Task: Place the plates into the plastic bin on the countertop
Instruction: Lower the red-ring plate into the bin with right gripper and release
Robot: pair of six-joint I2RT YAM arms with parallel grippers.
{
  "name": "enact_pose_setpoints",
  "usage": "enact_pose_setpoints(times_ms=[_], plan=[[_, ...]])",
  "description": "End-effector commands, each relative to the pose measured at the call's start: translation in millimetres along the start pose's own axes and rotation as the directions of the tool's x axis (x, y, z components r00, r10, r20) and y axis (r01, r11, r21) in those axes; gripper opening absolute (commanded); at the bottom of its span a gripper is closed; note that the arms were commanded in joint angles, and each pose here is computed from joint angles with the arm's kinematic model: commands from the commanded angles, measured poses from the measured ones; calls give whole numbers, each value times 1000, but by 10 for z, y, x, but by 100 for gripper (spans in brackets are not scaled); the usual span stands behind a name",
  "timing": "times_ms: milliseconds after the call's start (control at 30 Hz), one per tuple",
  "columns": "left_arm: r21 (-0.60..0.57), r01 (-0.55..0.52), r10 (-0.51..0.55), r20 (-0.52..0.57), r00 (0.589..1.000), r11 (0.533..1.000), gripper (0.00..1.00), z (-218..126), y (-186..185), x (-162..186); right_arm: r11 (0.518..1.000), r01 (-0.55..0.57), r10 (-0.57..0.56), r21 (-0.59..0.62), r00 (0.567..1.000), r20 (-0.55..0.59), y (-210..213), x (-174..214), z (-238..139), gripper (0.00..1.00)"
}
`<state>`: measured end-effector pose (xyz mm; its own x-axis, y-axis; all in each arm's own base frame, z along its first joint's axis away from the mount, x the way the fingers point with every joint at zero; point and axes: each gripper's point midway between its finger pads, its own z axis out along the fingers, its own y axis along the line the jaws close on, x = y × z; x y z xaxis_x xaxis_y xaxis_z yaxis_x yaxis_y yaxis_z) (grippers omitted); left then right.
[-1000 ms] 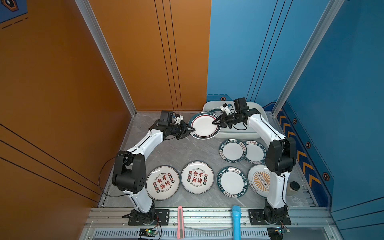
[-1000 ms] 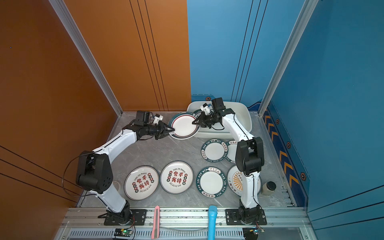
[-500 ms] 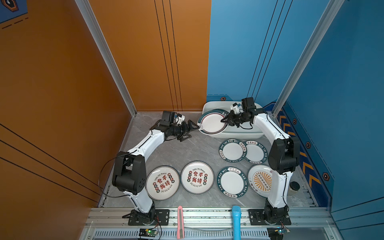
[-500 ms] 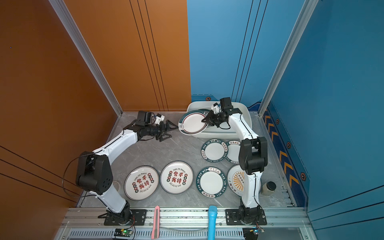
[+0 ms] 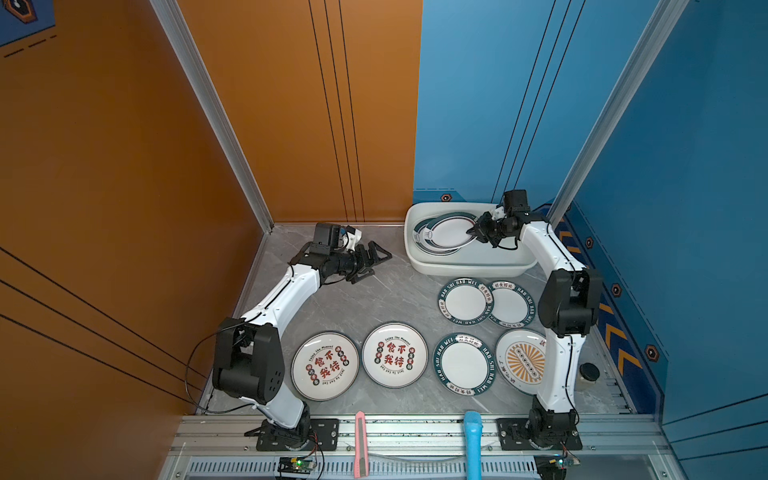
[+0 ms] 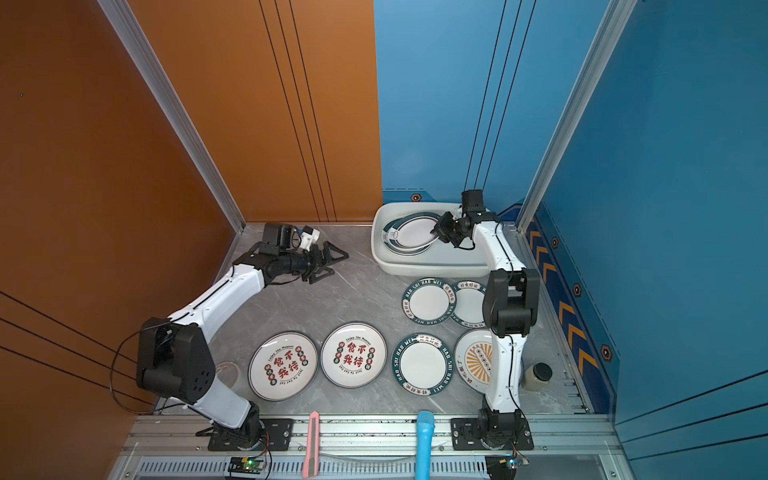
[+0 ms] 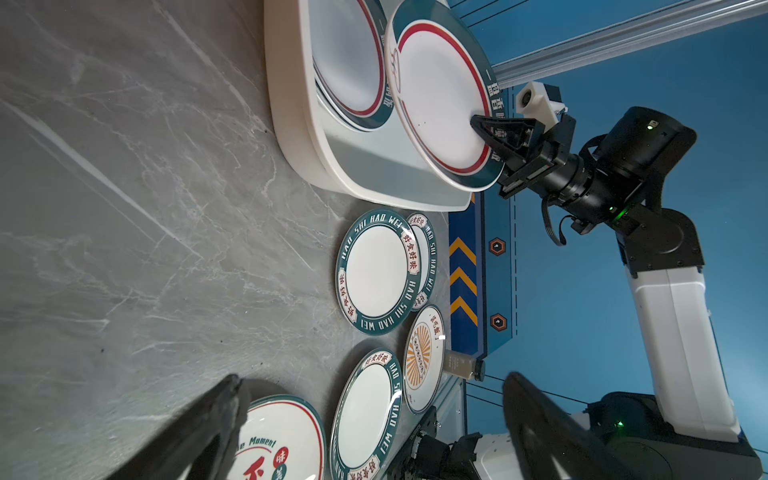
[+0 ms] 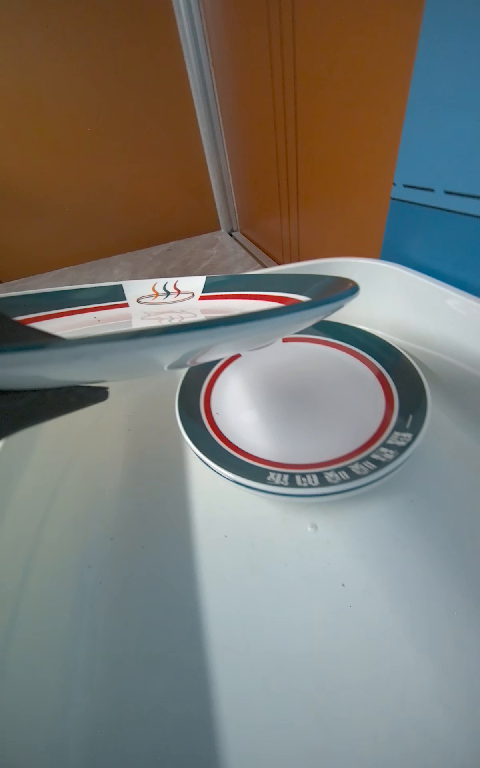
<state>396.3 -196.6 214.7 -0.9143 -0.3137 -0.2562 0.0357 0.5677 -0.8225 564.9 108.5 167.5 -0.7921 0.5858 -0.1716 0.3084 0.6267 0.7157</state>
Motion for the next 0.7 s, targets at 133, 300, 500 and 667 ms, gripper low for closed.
enact_pose_setpoints(times_ms=[133,300,500,667], plan=[[-8,-1,1,5,1000,1000,98,-120,35,44,993,-65,60,99,997,55,-107,-195,162,0],[-8,12,-12,19,1000,1000,98,-182,72,9,990,-77,70,122,996,62,-153,-212,286,0],[0,31,-31,26,999,1000,98,-245,115,-20,978,-117,110,173,993,49,-316,-138,459,0],[-1,46,-46,37,998,999,98,-308,162,-26,972,-128,122,195,992,41,-352,-78,582,2]])
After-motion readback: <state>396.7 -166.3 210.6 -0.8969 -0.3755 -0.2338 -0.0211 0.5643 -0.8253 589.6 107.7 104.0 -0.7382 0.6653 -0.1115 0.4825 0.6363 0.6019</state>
